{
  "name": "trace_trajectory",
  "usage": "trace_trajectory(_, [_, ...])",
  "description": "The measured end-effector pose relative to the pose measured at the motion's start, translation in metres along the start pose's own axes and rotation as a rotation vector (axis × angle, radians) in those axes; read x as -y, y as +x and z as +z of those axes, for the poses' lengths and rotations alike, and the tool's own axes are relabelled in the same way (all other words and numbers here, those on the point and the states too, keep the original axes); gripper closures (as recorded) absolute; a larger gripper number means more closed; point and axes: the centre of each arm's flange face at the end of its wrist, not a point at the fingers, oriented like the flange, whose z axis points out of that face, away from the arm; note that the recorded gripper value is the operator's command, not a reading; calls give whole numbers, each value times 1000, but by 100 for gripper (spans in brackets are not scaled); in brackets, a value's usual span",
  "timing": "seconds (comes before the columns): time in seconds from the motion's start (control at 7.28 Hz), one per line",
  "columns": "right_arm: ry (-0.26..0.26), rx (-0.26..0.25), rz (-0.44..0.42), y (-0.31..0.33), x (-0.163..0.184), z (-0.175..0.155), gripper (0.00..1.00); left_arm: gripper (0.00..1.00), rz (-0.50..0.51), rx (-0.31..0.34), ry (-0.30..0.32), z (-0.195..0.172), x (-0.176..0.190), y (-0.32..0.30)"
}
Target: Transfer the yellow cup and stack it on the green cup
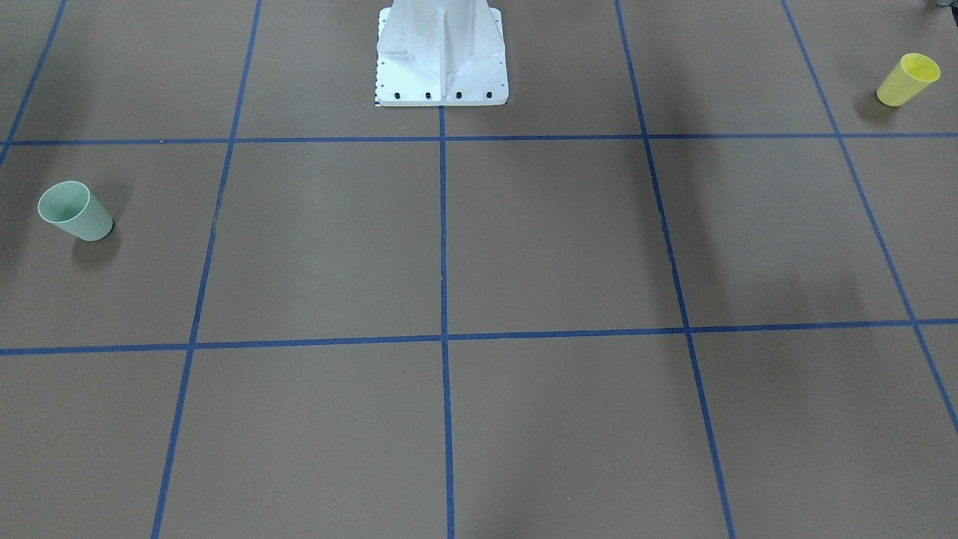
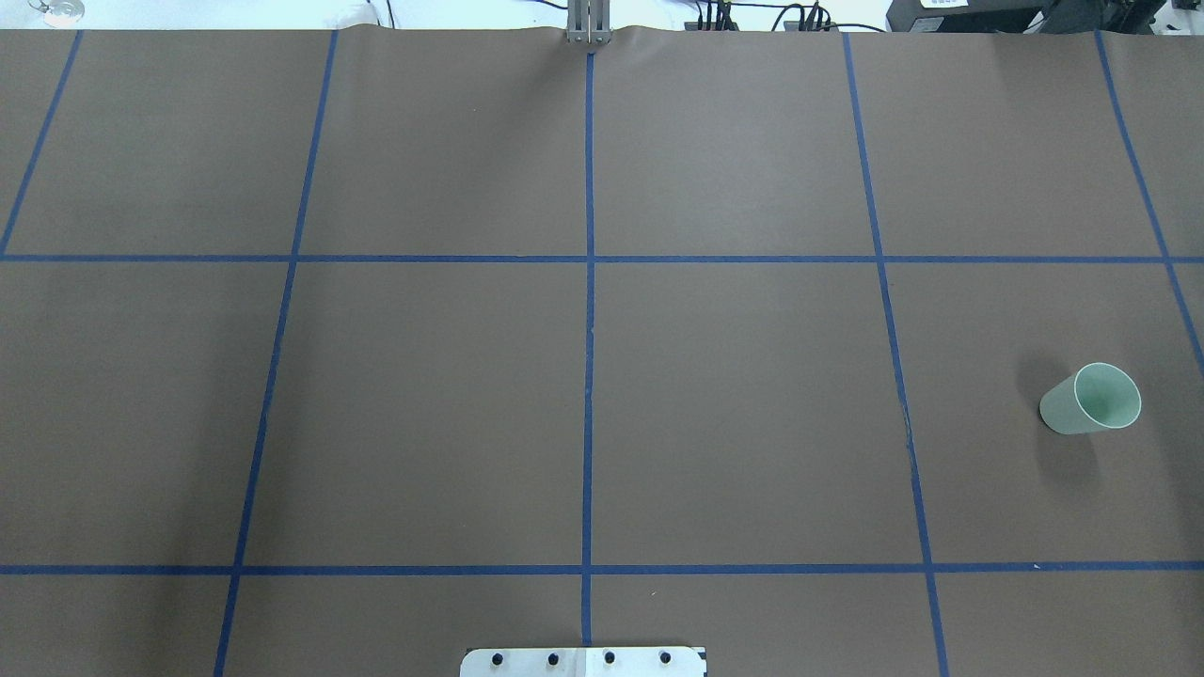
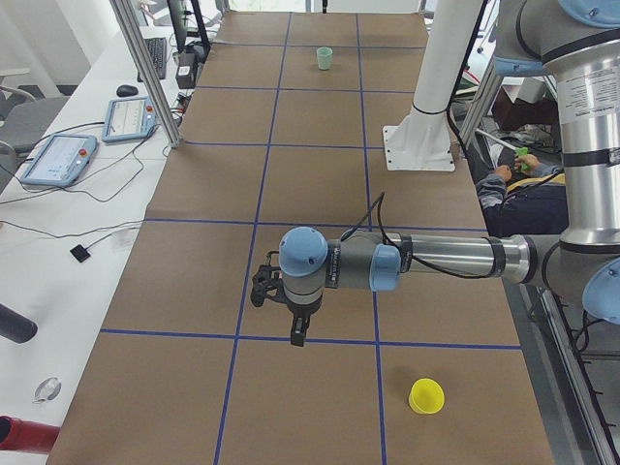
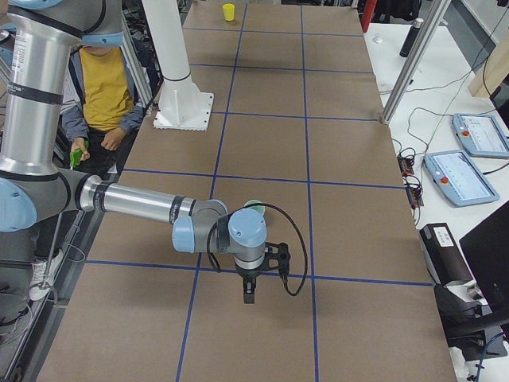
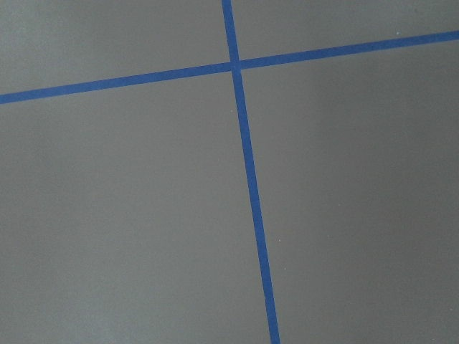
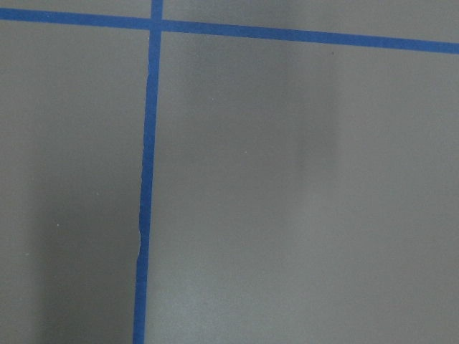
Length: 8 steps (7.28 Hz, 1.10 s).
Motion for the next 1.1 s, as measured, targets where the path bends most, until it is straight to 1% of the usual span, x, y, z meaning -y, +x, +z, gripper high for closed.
trace_trajectory(0.69, [2,1,-2,1,-4,1,0,0,6,-4,4,-2,3,3])
trace_trajectory(0.96, [7,2,-8,2,-8,3,0,0,17,-4,21,-9,10,11])
trace_trajectory(1.1, [3,2,-3,4,-9,5,0,0,35,-2,39,-16,18,17])
